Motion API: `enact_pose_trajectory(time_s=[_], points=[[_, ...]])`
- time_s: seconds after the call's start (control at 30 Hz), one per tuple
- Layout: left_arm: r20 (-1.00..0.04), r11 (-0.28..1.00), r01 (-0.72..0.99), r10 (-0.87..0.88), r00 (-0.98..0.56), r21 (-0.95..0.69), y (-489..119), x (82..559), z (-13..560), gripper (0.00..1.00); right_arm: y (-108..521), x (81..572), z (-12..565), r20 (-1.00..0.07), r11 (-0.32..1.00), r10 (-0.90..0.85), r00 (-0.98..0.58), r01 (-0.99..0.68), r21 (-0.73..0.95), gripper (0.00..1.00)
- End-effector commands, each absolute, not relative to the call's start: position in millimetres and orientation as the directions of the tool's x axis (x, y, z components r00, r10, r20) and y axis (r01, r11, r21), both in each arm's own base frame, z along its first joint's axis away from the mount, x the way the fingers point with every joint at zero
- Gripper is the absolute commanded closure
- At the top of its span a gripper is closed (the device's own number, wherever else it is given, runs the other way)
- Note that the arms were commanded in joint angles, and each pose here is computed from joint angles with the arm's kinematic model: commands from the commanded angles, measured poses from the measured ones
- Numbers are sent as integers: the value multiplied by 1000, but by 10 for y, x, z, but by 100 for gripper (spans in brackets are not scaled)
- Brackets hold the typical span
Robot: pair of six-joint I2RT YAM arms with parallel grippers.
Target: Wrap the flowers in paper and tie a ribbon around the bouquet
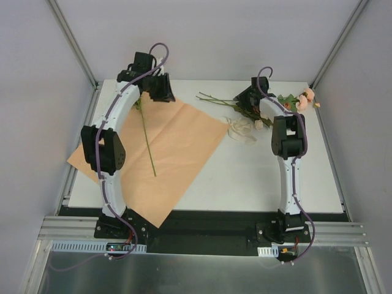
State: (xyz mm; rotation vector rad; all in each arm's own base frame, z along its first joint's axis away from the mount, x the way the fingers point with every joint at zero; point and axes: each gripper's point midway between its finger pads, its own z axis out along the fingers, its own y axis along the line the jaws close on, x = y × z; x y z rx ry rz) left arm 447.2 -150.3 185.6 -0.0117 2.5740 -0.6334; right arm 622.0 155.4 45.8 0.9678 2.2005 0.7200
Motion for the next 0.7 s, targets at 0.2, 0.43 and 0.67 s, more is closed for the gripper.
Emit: enact_pose_trajectory(time_s=[0.2,0.43,0.67], points=[[-632,563,365,-405,-660,-742,-3175,6232,1990,78,1345,6041,135,-177,403,904,-390,635,659,60],[-374,352,168,-672,-639,-921,-3293,6656,1518,78,1225,6029,175,-190,370,921,-340,614,697,38],[-393,431,138,-587,-708,-892,-3371,6296,1436,84,1132,6098,-10,-125,303,948,-292,718,626,45]])
